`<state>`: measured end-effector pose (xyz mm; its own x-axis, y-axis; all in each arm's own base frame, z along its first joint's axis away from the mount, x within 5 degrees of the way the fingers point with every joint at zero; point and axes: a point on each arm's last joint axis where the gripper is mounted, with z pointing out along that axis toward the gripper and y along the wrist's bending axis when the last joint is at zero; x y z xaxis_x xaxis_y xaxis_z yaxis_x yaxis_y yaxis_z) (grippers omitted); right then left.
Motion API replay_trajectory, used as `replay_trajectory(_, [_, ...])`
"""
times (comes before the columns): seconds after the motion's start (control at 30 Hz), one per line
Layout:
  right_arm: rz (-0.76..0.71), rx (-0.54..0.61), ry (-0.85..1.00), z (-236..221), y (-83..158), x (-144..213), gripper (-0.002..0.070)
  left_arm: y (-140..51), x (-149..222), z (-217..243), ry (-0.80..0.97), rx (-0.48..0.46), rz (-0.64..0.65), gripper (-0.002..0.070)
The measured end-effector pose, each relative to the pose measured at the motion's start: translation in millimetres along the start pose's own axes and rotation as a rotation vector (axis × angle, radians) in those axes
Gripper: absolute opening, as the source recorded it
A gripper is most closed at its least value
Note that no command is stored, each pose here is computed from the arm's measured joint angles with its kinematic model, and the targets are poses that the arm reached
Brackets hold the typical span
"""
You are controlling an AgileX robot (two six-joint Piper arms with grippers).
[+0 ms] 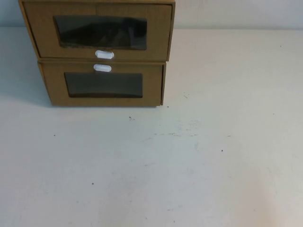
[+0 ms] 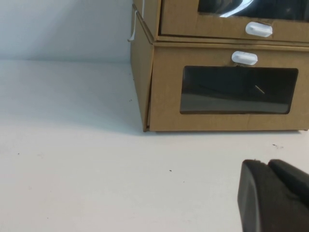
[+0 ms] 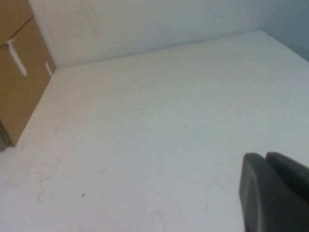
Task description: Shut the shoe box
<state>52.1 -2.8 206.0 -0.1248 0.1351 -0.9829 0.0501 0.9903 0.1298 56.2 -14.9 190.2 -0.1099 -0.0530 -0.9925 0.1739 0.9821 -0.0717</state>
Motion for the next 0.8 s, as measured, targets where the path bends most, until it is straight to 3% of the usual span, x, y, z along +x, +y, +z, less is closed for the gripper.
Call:
replay_trajectory(0.17, [-0.059, -0.071, 0.057, 0.9, 5.9, 8.7, -0.0011, 0.0, 0.0, 0.0, 0.000, 0.000, 0.000, -0.0005])
replay_trajectory(0.33, [-0.060, -0.075, 0.100, 5.5, 4.3, 27.6, -0.0011, 0.0, 0.0, 0.0, 0.000, 0.000, 0.000, -0.0005])
replay_trajectory(0.8, [-0.068, -0.080, 0.151, 4.9, 4.4, 32.8, -0.0011, 0.0, 0.0, 0.0, 0.000, 0.000, -0.002, -0.0005])
